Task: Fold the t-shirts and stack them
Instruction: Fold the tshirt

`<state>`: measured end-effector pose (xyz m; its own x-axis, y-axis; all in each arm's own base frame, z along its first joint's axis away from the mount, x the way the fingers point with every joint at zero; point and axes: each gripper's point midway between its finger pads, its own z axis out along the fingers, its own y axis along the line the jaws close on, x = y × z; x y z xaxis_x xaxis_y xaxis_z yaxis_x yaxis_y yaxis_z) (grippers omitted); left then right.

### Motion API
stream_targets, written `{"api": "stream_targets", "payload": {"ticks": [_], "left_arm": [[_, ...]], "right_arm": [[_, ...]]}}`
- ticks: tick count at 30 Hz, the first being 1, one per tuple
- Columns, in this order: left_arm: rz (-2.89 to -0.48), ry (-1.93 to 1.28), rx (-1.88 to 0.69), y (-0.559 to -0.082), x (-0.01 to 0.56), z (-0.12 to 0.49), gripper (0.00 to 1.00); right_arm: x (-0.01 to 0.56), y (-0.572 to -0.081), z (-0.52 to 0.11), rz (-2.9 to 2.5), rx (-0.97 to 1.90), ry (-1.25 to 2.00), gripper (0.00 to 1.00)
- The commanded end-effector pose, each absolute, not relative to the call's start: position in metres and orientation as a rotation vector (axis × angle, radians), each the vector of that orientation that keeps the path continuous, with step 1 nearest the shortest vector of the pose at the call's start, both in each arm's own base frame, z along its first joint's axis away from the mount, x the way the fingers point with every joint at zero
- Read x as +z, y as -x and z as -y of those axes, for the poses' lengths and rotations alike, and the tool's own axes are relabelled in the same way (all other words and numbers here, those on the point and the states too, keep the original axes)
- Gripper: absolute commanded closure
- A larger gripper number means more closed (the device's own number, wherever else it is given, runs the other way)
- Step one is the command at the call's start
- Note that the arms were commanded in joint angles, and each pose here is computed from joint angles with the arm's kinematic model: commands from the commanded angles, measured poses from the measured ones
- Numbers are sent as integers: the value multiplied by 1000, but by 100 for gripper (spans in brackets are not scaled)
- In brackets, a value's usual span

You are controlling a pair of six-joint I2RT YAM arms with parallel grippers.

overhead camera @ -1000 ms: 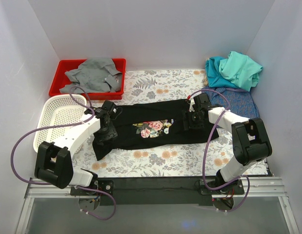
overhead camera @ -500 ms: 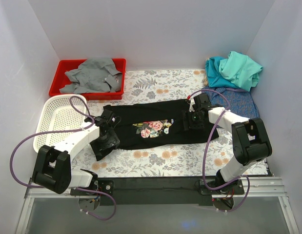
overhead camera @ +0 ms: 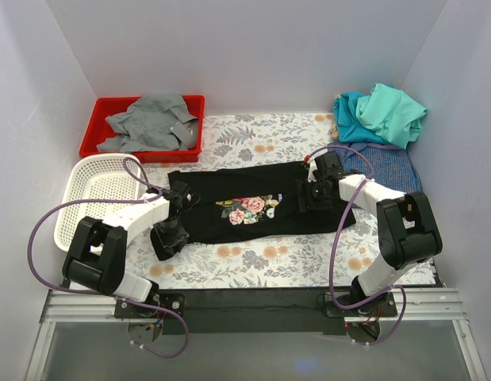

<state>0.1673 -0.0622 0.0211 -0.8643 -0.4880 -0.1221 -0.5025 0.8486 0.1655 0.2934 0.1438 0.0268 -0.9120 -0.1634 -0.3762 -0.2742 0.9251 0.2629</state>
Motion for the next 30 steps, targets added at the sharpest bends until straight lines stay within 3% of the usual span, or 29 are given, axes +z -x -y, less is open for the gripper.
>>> {"api": "stream_targets", "payload": {"ticks": [1, 3, 9, 17, 30], "left_arm": [[-2915, 803, 298, -172, 25, 60, 86], [-2911, 805, 297, -171, 26, 60, 100], [-2871, 793, 259, -176, 37, 60, 100], [-2751, 736, 199, -213, 106, 64, 100], [-2836, 592, 530, -220, 102, 22, 100]], "right_arm": [[7, -289, -140, -2780, 427, 343, 25], [7, -289, -139, -2780, 426, 347, 26], [7, -291, -141, -2777, 433, 349, 26], [8, -290, -141, -2772, 438, 350, 26], [4, -296, -134, -2783, 366, 338, 26]]}}
